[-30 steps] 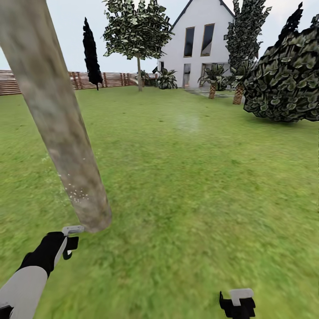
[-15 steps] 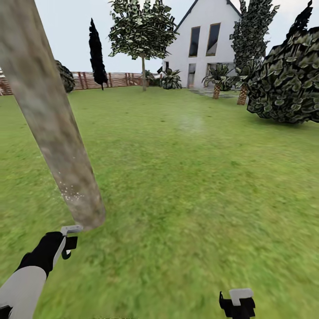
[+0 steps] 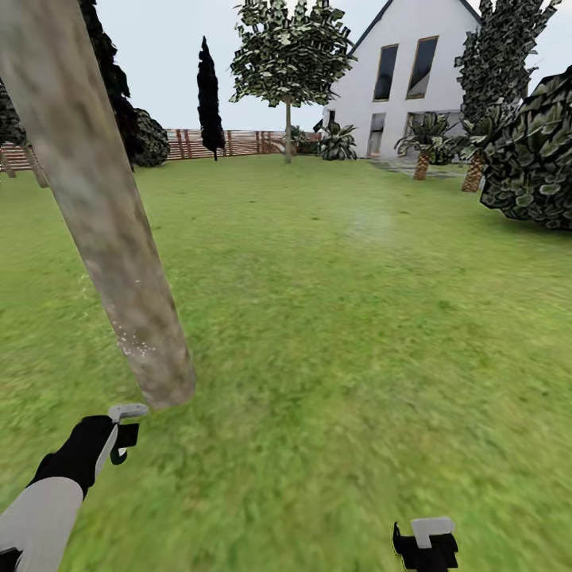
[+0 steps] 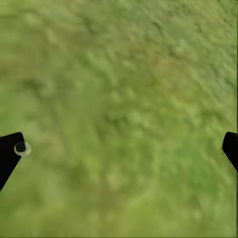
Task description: In the garden, pick up the pesticide atomizer on the floor and spray pesticide onto both trees until each tree trunk is fully covered.
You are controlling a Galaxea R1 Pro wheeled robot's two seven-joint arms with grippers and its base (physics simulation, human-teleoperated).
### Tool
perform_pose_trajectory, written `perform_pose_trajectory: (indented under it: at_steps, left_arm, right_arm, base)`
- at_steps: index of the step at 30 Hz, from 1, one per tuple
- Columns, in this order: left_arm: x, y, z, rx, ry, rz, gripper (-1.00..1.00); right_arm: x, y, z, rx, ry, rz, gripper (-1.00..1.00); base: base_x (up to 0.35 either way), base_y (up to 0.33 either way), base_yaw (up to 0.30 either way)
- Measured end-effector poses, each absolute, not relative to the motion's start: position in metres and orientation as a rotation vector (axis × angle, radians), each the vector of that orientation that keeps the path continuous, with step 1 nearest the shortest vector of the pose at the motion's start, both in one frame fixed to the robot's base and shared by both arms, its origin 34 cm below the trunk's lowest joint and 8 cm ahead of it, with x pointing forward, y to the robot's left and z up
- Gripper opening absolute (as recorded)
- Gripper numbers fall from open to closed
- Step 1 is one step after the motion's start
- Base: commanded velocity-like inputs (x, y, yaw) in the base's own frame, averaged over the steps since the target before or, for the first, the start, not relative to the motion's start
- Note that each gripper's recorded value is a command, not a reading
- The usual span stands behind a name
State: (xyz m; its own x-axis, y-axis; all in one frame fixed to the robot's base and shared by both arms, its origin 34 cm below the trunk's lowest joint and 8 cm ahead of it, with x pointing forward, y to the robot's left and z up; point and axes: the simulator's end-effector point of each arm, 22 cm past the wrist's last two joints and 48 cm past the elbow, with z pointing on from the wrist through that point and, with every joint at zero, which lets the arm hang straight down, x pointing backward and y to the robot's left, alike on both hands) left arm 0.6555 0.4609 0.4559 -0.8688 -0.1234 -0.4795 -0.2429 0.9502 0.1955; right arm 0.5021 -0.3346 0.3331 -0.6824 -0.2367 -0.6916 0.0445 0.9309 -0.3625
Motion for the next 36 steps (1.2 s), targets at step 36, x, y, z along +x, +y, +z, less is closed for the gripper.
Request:
perform_pose_trajectory:
  at_steps: [36]
  left_arm:
    - [0.763,0.435,0.578,-0.260,2.440,0.224,-1.00]
  right_arm:
    - [0.502,-0.336,0.333,-0.134,2.281,-0.453,1.00]
  base:
    - [0.101,-0.159,0.158]
